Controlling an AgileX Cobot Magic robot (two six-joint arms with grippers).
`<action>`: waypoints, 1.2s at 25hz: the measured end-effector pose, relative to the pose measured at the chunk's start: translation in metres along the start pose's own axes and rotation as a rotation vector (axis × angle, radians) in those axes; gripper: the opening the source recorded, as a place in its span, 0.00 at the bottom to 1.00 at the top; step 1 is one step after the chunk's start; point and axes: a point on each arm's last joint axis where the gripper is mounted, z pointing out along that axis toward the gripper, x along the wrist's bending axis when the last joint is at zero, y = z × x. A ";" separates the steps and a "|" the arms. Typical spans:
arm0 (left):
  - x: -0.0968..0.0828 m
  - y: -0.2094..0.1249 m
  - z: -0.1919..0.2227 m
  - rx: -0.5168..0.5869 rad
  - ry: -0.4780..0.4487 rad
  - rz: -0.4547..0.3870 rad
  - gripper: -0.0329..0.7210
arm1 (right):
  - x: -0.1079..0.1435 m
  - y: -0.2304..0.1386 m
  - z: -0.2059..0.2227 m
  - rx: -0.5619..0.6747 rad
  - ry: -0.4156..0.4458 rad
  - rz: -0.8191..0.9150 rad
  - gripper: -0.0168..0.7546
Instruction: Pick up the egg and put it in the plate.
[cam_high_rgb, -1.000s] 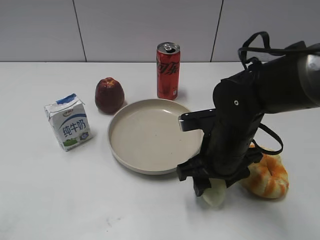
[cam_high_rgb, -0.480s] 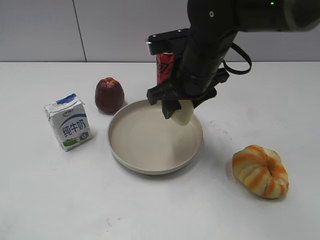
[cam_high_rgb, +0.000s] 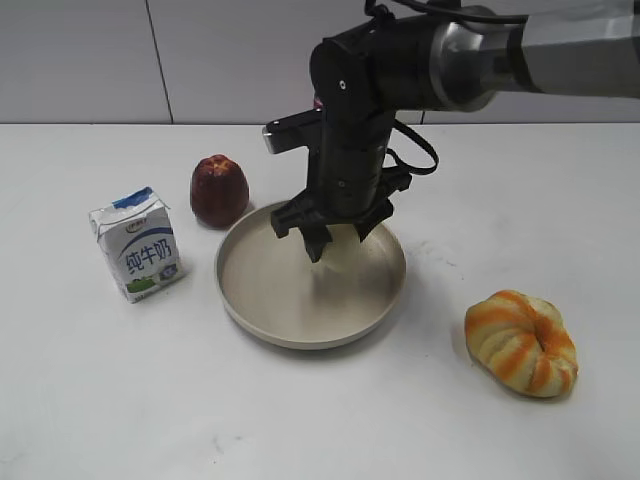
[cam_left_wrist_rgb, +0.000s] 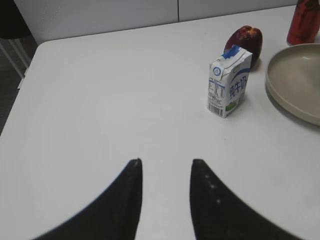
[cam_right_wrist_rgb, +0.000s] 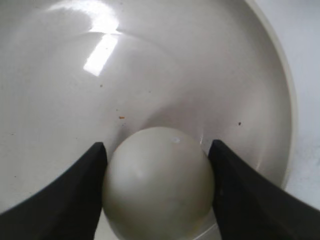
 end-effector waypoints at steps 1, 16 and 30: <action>0.000 0.000 0.000 0.000 0.000 0.000 0.36 | 0.000 0.000 0.002 0.004 0.005 0.003 0.62; 0.000 0.000 0.000 0.000 0.000 0.000 0.36 | 0.001 0.002 0.000 0.017 0.002 -0.032 0.86; 0.000 0.000 0.000 0.000 0.000 0.000 0.36 | -0.059 -0.014 -0.196 -0.210 -0.253 -0.095 0.86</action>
